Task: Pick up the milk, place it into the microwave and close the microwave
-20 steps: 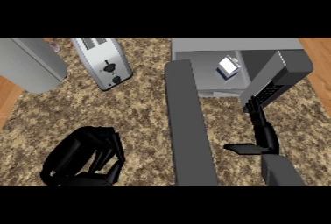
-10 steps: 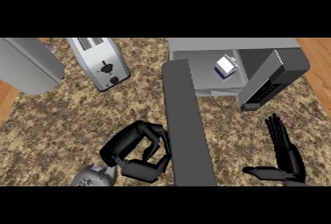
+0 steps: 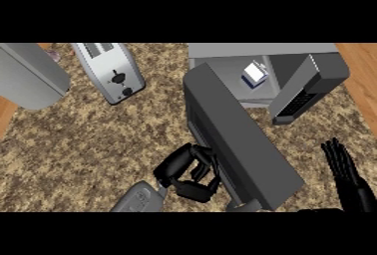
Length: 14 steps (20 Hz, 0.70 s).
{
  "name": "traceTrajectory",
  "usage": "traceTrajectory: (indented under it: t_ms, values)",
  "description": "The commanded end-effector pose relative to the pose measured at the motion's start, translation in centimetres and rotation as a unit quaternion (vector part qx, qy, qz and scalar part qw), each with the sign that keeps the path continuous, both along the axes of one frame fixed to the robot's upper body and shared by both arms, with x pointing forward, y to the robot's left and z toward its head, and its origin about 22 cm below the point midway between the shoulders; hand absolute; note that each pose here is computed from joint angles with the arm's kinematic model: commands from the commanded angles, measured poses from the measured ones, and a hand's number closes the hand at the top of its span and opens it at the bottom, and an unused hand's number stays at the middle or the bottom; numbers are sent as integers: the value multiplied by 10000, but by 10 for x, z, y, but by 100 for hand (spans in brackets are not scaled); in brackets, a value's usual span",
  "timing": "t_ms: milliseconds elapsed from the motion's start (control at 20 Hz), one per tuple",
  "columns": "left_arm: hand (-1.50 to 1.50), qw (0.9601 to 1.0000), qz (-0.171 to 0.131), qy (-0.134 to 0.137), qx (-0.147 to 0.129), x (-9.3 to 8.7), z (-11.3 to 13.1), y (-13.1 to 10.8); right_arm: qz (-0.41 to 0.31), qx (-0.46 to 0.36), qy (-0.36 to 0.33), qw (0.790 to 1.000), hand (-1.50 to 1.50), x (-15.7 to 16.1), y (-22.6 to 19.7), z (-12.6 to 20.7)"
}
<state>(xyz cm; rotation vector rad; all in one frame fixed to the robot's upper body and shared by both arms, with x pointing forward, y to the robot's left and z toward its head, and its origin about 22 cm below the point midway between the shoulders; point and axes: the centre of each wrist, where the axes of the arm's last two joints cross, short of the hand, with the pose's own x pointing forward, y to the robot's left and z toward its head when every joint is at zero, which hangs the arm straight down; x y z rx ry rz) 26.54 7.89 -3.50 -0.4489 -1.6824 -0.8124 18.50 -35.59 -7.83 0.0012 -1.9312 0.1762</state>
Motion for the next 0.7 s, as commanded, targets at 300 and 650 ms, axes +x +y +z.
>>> traceTrajectory:
  t_ms: [300, 650]
  values:
    - [150, 9983, 488, -290, -122, -1, -37, -24, 668, 458, -445, 9957, -150, -2, 4, 53]
    - [150, 9990, 403, 19, -207, -3, -26, -44, 1188, 332, -605, 9905, -150, -4, 6, 89]
